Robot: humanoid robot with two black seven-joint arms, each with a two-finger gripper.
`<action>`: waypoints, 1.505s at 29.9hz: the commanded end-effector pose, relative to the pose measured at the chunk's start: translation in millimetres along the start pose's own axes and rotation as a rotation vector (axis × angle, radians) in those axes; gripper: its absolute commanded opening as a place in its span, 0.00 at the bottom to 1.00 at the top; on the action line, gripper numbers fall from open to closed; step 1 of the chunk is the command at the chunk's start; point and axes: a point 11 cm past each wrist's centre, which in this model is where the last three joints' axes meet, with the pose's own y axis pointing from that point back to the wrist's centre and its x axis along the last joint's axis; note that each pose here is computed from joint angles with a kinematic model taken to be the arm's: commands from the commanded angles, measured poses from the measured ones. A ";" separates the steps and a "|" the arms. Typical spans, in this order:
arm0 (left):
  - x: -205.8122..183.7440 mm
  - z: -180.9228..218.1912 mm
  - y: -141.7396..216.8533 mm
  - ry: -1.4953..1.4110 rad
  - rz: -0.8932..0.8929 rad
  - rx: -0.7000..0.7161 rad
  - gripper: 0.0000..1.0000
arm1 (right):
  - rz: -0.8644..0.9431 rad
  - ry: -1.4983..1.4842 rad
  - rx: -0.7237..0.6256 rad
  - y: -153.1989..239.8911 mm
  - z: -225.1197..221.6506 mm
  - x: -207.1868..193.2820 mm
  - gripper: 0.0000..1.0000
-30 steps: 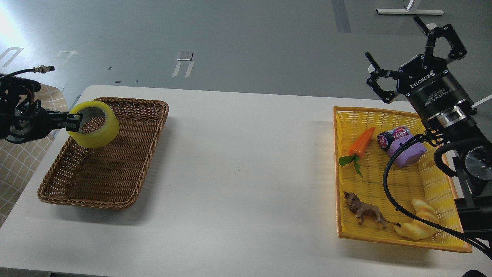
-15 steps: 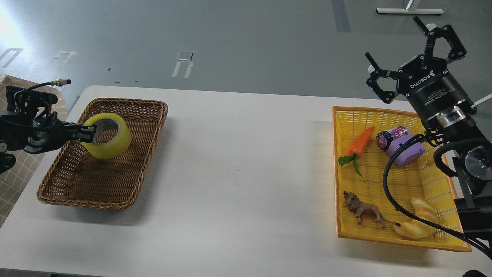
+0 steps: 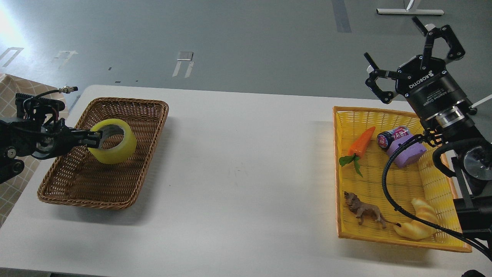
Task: Place and transfer tape with both arms
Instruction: 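Lower the tape roll into the wicker basket and open the left gripper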
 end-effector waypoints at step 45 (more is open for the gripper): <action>-18.0 -1.3 -13.0 0.022 -0.033 0.012 0.64 | -0.007 -0.011 0.004 -3.6 2.4 -1.7 1.00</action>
